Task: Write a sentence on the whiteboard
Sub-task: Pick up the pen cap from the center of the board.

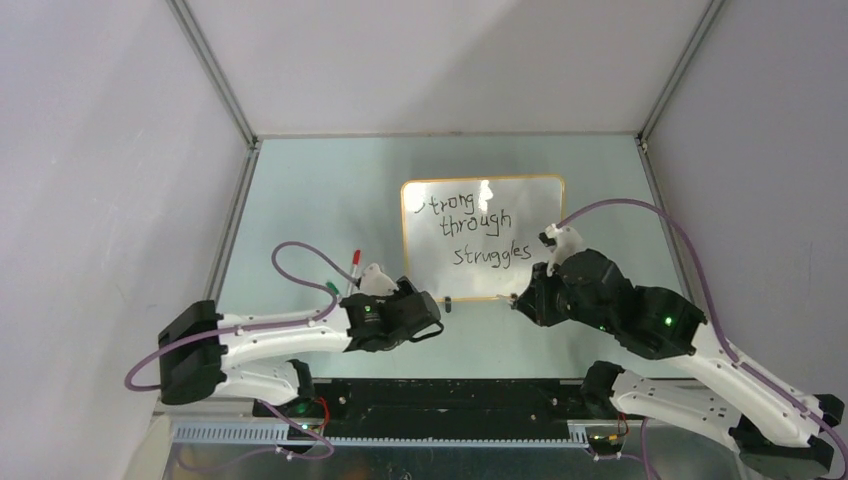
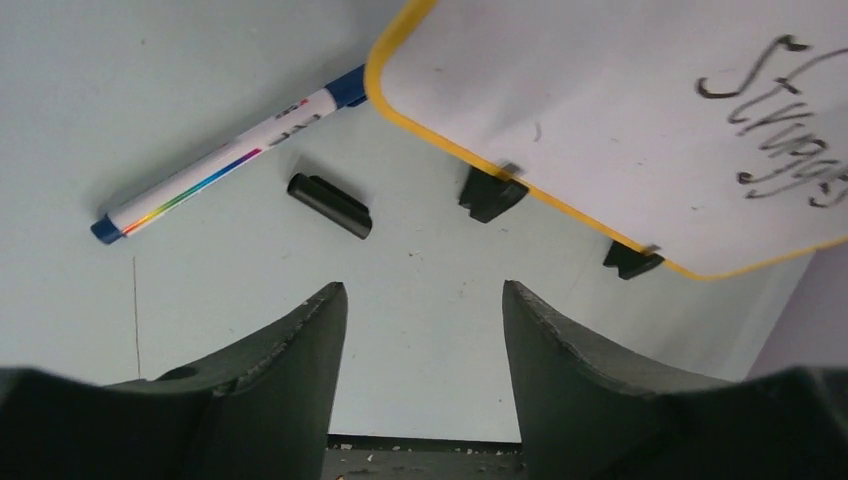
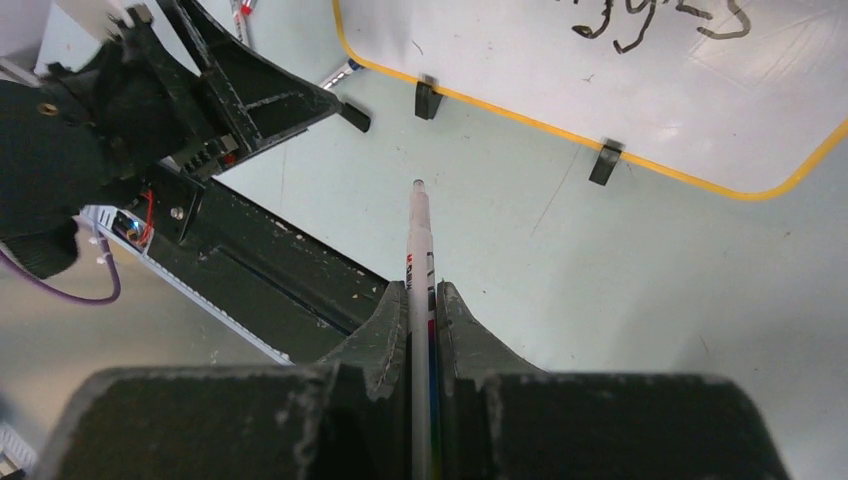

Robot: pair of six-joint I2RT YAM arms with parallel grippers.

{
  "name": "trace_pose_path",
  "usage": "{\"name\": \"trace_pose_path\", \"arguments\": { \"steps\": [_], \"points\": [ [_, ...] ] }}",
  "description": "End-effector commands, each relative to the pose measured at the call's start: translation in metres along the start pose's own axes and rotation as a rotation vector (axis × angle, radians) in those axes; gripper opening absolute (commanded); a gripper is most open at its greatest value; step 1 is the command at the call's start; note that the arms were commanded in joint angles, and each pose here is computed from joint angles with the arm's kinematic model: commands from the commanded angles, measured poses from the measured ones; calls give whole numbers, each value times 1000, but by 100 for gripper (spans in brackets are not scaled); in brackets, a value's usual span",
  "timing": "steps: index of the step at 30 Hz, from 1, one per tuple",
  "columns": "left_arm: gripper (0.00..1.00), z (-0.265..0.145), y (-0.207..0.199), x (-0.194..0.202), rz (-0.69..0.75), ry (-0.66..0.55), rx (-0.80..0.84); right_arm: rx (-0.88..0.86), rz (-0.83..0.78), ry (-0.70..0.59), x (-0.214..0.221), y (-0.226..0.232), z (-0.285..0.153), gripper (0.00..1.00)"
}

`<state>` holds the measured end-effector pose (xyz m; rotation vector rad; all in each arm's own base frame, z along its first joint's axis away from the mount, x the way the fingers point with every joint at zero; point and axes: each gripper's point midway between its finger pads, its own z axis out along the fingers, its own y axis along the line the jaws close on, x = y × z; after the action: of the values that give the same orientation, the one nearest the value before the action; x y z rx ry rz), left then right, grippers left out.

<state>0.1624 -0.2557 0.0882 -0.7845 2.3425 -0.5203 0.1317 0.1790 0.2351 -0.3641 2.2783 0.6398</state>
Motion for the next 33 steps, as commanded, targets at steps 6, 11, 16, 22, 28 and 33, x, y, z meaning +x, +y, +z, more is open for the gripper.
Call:
{"name": "trace_pose_path", "arguments": {
  "steps": [6,11,16,22,28,33],
  "points": [
    [55,8,18,3,-193,-47,-191,-12,11,-93,-12,-10,-18,0],
    [54,17,20,0,-232,-103,-228,-38,8,-127,-16,-10,-27,0],
    [50,23,29,1,-272,-130,-268,-51,6,-130,-15,-10,-29,0],
    [49,33,35,8,-292,-136,-302,-53,1,-142,-17,-11,-33,0],
    [50,49,36,21,-275,-89,-332,-60,2,-147,-18,-11,-34,0],
    [43,64,36,28,-256,-64,-351,-61,8,-155,-18,-12,-36,0]
  ]
}}
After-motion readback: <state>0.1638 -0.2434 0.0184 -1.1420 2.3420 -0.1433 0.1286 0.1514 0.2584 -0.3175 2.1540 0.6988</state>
